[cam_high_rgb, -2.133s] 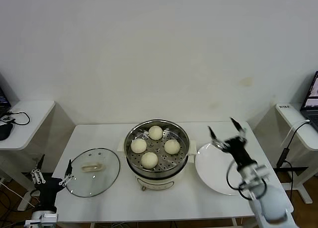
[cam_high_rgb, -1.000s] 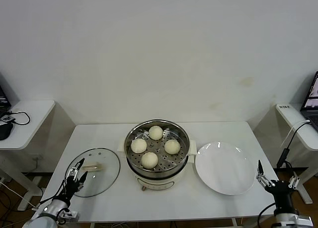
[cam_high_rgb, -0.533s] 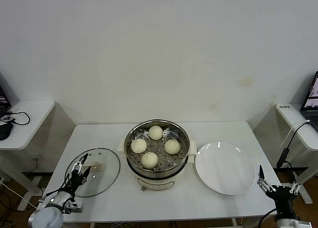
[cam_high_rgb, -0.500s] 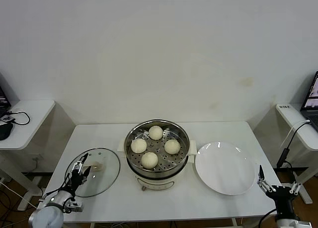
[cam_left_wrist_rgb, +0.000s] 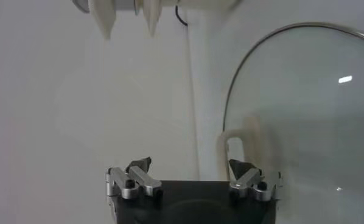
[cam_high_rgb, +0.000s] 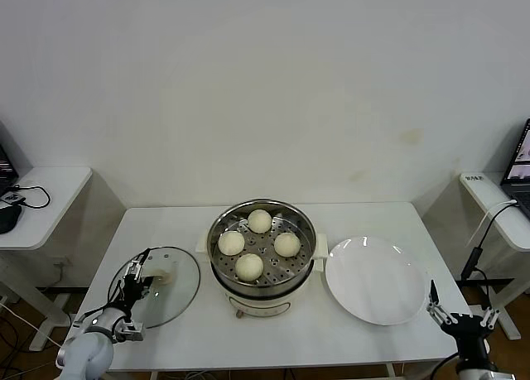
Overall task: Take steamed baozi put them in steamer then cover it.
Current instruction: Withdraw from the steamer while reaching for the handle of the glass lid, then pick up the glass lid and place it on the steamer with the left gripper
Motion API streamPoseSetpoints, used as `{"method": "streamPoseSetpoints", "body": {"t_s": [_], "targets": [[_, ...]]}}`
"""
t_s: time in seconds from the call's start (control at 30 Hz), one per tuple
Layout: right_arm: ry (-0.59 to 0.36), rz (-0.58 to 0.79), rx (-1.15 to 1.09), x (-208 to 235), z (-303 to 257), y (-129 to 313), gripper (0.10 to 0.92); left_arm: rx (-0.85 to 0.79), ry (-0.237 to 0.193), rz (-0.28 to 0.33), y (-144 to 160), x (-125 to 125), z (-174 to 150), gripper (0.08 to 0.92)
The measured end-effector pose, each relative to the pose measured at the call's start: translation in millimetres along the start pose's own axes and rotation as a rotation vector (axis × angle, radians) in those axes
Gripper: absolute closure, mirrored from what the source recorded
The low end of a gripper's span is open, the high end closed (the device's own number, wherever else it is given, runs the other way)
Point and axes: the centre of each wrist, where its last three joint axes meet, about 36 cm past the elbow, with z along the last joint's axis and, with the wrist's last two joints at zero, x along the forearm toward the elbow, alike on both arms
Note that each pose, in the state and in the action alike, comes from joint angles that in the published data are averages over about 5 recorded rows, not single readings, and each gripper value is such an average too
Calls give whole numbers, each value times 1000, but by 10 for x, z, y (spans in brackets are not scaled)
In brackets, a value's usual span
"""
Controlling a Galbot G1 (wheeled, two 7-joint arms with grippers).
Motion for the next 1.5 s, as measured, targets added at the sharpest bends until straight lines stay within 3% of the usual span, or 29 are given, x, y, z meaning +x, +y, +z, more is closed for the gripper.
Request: {"method": "streamPoseSetpoints", "body": {"t_s": [0.2,0.9,1.17,1.5], "targets": [[4,-2,5,5,20,9,200,28,12,0,-52,-28,-2,233],[2,-27,8,-7,32,93,200,66,66,-41,-78,19,49,833],[-3,-58,11,-33,24,147,200,64,98,-87,188,188,84,867],[-11,-102,22,-73,-2,188,200,50,165,-158,800,485,33,867]]}}
